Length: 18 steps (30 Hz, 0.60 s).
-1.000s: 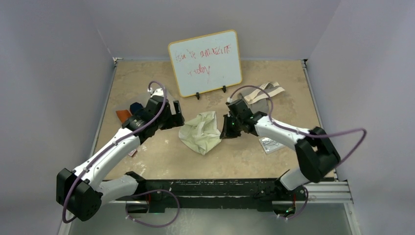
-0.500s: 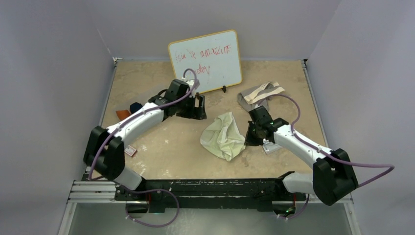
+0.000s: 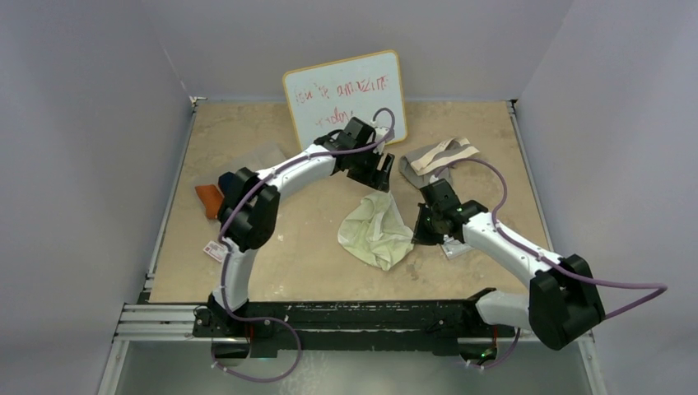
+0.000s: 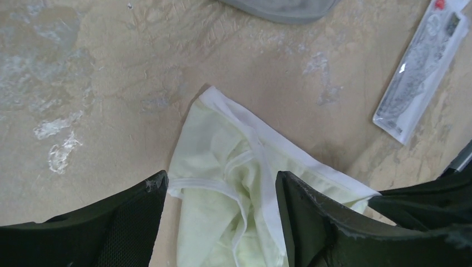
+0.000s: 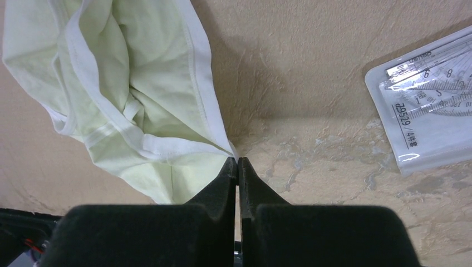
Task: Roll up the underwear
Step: Flatten out the underwear at the center of the board.
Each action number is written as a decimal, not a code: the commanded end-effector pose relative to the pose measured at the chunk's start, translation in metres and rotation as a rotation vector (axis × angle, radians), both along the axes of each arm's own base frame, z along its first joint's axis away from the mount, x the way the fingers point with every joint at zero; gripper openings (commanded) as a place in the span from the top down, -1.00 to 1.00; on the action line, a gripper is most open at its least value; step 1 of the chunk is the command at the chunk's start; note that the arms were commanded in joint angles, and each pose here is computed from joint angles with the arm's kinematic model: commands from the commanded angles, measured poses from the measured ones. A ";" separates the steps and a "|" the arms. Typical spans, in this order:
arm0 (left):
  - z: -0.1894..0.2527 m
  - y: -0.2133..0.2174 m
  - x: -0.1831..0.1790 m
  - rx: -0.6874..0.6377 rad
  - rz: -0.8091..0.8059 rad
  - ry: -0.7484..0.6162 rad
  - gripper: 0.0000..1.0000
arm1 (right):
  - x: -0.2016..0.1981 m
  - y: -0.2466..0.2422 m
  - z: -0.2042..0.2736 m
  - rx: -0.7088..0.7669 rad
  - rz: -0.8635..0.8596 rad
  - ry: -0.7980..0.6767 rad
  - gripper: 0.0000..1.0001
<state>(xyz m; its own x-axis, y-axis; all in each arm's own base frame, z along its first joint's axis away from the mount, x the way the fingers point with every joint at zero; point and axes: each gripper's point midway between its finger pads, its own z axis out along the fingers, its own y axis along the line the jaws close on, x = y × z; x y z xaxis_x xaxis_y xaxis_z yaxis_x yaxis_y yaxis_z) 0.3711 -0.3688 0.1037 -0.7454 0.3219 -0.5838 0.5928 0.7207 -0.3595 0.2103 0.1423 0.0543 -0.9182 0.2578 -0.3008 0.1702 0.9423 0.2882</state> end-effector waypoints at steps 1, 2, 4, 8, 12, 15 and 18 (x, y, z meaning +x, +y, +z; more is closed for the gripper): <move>-0.004 -0.006 0.003 0.008 -0.061 0.030 -0.38 | 0.002 0.000 0.005 0.023 -0.018 -0.031 1.00; -0.008 -0.007 0.003 0.010 -0.069 0.039 -0.37 | 0.002 0.003 0.006 0.037 -0.016 -0.034 1.00; -0.017 -0.010 0.001 0.007 -0.094 0.063 -0.35 | 0.002 0.007 0.006 0.059 -0.012 -0.034 1.00; -0.032 -0.016 0.003 0.007 -0.105 0.085 -0.33 | 0.002 0.011 0.007 0.081 -0.004 -0.036 1.00; -0.038 -0.024 0.008 -0.001 -0.118 0.073 -0.32 | 0.002 0.014 0.008 0.098 0.002 -0.037 1.00; -0.043 -0.028 0.011 0.003 -0.132 0.063 -0.32 | 0.002 0.015 0.006 0.108 0.005 -0.032 1.00; -0.055 -0.027 0.012 0.037 -0.141 0.071 -0.28 | 0.001 0.017 0.005 0.117 0.007 -0.025 1.00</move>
<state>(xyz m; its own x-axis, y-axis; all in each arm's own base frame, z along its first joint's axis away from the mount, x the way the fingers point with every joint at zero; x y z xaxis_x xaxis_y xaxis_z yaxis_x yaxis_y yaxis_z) 0.3739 -0.3834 0.0424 -0.7770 0.4158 -0.4727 0.6093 0.6856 -0.3984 0.2120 0.1564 0.0595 -0.9137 0.2701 -0.3035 0.1465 0.9158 0.3739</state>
